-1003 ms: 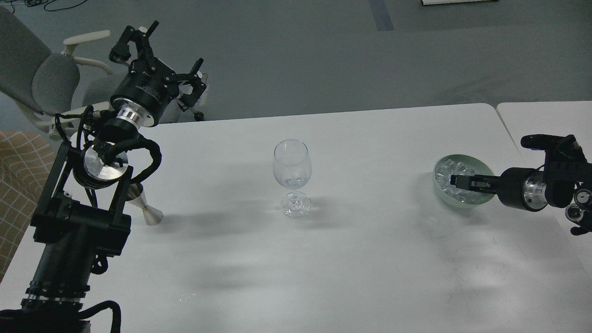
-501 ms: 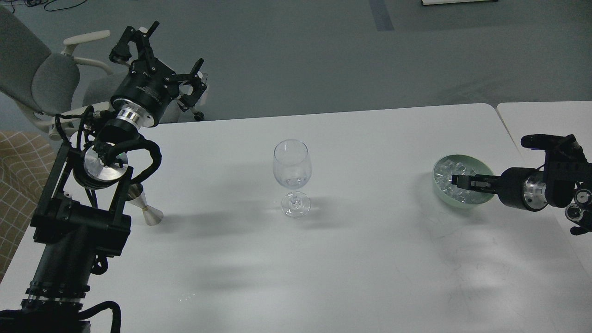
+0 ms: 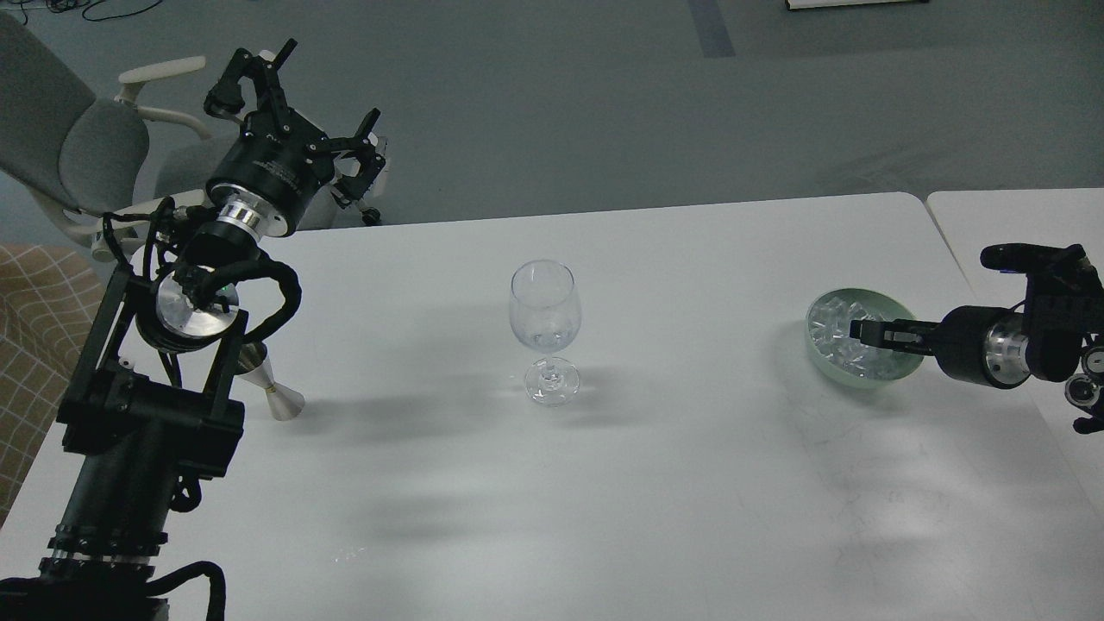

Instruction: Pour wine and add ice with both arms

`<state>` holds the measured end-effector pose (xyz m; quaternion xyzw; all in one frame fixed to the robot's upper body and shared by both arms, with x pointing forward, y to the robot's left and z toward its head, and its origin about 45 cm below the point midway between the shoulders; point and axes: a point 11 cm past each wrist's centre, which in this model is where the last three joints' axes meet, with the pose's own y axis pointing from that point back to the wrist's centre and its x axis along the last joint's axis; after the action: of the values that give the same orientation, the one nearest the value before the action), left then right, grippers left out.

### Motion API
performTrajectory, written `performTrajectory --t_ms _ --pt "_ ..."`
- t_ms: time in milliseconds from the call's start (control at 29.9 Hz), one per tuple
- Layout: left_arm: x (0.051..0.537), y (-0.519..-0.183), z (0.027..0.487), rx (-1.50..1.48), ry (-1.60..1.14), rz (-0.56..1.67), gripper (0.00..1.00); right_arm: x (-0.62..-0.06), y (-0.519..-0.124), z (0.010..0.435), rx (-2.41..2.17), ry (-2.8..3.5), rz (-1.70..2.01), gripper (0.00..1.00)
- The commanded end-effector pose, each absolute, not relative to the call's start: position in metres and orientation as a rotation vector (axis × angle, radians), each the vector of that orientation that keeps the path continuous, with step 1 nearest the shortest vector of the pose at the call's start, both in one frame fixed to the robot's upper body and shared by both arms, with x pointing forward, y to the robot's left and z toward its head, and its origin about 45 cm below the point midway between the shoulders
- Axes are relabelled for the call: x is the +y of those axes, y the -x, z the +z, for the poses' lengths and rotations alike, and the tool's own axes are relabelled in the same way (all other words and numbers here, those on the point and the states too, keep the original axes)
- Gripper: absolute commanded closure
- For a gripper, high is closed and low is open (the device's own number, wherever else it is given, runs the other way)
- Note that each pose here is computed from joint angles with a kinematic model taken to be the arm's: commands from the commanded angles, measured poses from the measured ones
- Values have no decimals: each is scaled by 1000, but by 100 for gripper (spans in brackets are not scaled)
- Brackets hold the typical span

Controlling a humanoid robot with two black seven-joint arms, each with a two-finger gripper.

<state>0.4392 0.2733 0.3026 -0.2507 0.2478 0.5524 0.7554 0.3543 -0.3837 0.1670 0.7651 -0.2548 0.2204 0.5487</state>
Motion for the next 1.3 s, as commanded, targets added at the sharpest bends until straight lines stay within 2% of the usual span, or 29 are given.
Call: performTrajectory --t_ms 0,134,267,434,702,936,1270 --pt "274 -439 302 541 548 1207 2 -389 -355 186 -618 -1811 545 91" --pt "273 -439 302 541 547 1206 2 -398 -352 213 -634 -1802 581 91" --pt "272 -439 301 545 547 1203 2 -400 -356 264 -675 -1794 679 91" --pt "272 -439 301 545 549 1203 2 -369 -366 311 -678 -1829 832 91" --pt "271 -439 301 548 553 1201 2 -313 -373 358 -637 -1869 1027 91" --pt "267 -439 300 555 557 1196 2 -246 -385 369 -518 -1934 1117 91" --pt "267 -439 301 553 555 1194 2 -167 -379 359 -284 -1984 1197 91"
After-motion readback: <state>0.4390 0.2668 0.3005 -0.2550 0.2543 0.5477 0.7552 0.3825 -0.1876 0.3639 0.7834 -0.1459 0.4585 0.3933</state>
